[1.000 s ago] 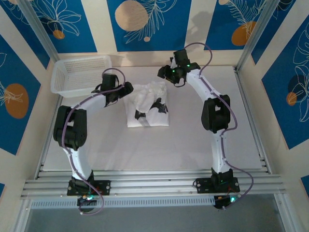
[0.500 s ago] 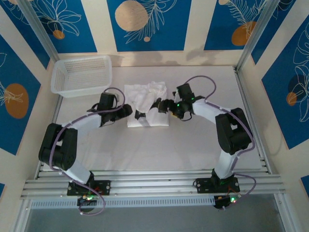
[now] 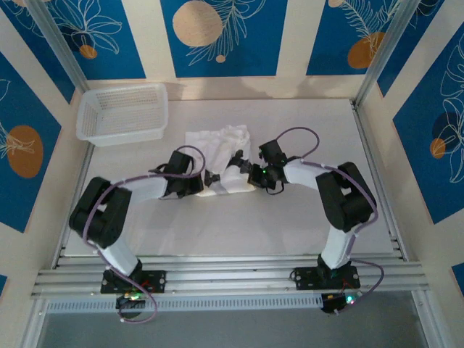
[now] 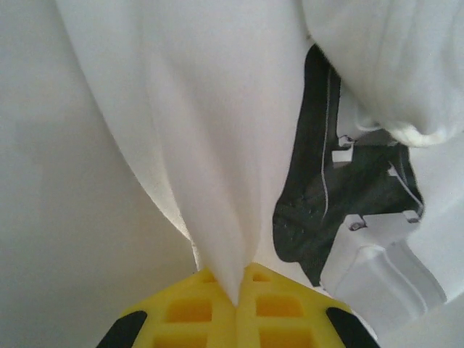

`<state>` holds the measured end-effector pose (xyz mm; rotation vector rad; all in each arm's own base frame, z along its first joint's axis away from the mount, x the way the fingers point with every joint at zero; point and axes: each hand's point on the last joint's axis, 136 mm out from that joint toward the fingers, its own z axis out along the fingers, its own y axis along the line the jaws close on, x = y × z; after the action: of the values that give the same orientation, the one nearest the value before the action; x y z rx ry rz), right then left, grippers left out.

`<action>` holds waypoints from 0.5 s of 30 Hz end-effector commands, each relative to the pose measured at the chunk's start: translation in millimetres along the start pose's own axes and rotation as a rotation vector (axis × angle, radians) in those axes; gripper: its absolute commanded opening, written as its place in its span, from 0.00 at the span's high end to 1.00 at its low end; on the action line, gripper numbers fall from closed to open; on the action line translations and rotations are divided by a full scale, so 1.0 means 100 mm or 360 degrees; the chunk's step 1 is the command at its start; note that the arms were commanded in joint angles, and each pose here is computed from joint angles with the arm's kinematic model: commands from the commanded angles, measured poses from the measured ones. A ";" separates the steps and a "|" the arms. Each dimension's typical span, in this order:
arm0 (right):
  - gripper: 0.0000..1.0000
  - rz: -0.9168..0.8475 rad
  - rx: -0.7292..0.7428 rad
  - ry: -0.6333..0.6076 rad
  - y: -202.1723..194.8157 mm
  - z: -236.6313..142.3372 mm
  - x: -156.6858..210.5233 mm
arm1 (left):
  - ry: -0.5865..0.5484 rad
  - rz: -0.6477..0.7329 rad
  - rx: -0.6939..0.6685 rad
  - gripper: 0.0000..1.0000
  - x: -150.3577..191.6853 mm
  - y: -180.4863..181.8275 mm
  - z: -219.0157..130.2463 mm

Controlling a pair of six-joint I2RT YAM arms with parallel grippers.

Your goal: Fold the inside-out t-shirt

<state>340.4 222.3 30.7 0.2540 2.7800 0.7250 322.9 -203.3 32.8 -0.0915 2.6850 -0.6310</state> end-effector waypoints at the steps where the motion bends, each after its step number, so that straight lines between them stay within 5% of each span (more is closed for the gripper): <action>1: 1.00 -0.0022 0.0080 0.0019 -0.11 -0.23 0.41 | 0.0045 0.0099 -0.0125 1.00 0.46 0.05 -0.26; 4: 1.00 -0.0028 0.0170 0.0065 -0.33 -0.36 0.92 | 0.0081 0.0109 -0.0174 0.95 0.81 0.13 -0.41; 7: 0.96 0.0007 0.0222 0.0129 -0.57 -0.50 1.36 | 0.0146 0.0069 -0.0162 0.78 1.24 0.19 -0.49; 9: 0.82 -0.0004 0.0186 0.0167 -0.61 -0.61 1.56 | 0.0135 0.0056 -0.0155 0.58 1.42 0.22 -0.56; 11: 0.55 -0.0013 0.0142 0.0173 -0.60 -0.77 1.67 | 0.0098 0.0061 -0.0153 0.46 1.46 0.21 -0.69; 15: 0.34 -0.0083 0.0052 -0.0014 -0.40 -1.13 1.44 | -0.0023 0.0094 -0.0016 0.40 1.23 -0.12 -0.94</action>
<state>158.1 177.2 48.0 0.1651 2.8540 0.6846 160.5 -187.7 43.1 0.0435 2.7420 -0.5762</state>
